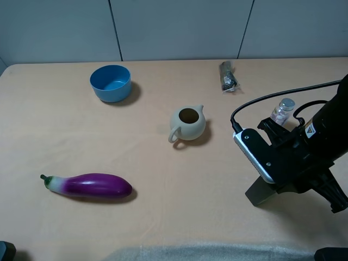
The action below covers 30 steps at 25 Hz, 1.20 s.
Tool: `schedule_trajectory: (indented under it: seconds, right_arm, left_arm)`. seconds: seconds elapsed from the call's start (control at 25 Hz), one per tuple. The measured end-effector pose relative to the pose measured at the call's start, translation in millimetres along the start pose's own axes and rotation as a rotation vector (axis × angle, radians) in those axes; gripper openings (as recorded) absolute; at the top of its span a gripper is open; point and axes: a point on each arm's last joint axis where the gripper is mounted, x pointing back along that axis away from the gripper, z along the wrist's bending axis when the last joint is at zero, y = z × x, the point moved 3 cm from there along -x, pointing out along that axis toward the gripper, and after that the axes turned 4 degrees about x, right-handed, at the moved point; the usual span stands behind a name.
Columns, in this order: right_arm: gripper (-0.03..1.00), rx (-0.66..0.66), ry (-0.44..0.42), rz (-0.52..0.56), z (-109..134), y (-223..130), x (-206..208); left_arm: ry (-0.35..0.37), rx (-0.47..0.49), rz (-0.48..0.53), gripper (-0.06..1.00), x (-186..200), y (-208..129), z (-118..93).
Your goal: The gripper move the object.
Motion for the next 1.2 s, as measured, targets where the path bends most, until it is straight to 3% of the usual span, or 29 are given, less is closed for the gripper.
schedule_trajectory:
  seconds: [0.8,1.2]
  right_arm:
    - [0.29,-0.007,0.003,-0.029,-0.1,3.5,0.5]
    - [0.29,-0.018,-0.019,-0.06,-28.8,8.5,31.0]
  left_arm:
    - [0.0,0.0,0.0,0.99,0.0,0.0,0.0]
    - [0.0,0.0,0.0,0.99,0.0,0.0,0.0]
